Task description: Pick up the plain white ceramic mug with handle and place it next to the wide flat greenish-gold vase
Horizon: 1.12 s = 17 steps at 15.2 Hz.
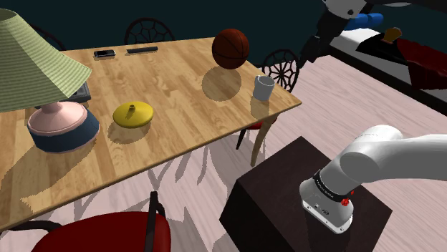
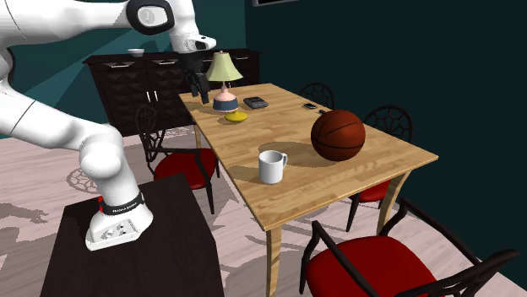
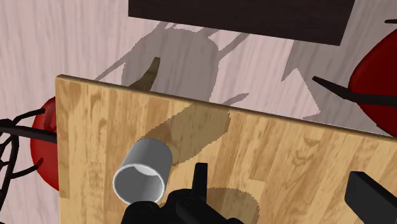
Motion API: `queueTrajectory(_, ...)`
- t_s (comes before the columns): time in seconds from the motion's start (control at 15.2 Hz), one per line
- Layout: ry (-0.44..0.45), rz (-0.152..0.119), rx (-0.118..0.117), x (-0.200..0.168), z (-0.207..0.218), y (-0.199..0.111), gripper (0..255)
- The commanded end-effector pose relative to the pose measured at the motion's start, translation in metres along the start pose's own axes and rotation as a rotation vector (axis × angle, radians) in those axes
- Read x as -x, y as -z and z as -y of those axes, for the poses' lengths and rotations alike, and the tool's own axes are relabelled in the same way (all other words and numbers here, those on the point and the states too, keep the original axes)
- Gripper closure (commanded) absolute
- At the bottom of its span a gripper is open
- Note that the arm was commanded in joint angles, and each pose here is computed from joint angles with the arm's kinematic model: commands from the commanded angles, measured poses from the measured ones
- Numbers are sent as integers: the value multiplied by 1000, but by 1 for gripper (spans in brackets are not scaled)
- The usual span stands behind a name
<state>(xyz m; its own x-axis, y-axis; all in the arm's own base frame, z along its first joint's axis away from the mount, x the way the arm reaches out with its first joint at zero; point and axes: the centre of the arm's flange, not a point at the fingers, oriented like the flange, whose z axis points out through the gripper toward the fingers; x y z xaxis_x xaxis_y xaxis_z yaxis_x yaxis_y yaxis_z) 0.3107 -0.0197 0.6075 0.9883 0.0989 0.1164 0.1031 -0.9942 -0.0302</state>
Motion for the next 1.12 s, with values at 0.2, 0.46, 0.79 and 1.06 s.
queueTrajectory(0.2, -16, 4, 6, -23, -12, -30, 0)
queueTrajectory(0.46, -38, 9, 13, -53, -30, -70, 0)
queueTrajectory(0.79, -64, 15, 23, -90, -53, -120, 0)
queueTrajectory(1.06, -86, 20, 30, -118, -72, -160, 0)
